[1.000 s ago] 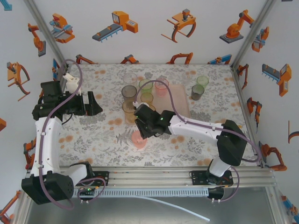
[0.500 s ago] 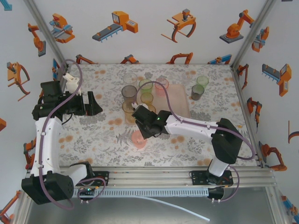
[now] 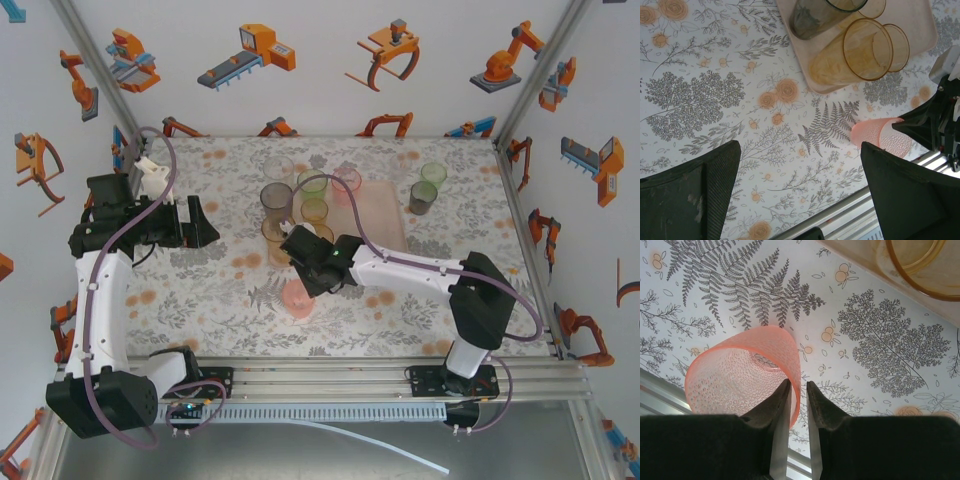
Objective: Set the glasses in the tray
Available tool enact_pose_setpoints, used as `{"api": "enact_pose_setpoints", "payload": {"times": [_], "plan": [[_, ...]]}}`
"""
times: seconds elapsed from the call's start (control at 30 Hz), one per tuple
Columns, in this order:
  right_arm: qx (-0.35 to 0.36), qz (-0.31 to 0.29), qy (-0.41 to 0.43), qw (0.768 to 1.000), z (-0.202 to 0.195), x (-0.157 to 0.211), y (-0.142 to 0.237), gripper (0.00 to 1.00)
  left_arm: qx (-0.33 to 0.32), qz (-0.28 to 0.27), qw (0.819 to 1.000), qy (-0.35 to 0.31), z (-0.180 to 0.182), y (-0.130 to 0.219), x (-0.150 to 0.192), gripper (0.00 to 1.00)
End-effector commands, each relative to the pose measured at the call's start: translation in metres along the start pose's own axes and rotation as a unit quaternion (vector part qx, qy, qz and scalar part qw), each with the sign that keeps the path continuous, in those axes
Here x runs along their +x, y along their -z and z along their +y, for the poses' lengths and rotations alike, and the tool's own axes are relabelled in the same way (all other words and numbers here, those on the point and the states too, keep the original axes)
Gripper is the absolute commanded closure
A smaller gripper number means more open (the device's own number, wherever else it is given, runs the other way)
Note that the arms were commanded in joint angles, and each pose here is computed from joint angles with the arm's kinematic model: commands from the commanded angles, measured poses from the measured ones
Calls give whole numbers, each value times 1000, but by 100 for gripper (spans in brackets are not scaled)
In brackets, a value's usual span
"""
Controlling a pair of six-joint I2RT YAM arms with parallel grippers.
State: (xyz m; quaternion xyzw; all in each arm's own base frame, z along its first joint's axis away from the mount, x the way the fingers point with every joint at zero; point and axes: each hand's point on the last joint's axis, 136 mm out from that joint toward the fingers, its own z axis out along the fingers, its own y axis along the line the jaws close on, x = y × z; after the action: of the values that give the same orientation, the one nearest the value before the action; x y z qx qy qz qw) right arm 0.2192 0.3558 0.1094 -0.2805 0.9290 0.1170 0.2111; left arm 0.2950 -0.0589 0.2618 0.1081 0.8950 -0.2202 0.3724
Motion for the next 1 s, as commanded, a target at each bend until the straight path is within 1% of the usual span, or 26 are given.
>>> {"api": "enact_pose_setpoints", "payload": {"times": [0.0,0.43,0.97], "plan": [[14,-4,14,1000,0,-5,2,80,10,-7,1000,6,-2,1,-1,3],[13,-10,18,1000,2,-7,8,91,10,-9,1000,4,-3,2,-2,3],[2,-21,18,1000,6,-8,14,96,9,-10,1000,4,-4,3,-2,3]]}}
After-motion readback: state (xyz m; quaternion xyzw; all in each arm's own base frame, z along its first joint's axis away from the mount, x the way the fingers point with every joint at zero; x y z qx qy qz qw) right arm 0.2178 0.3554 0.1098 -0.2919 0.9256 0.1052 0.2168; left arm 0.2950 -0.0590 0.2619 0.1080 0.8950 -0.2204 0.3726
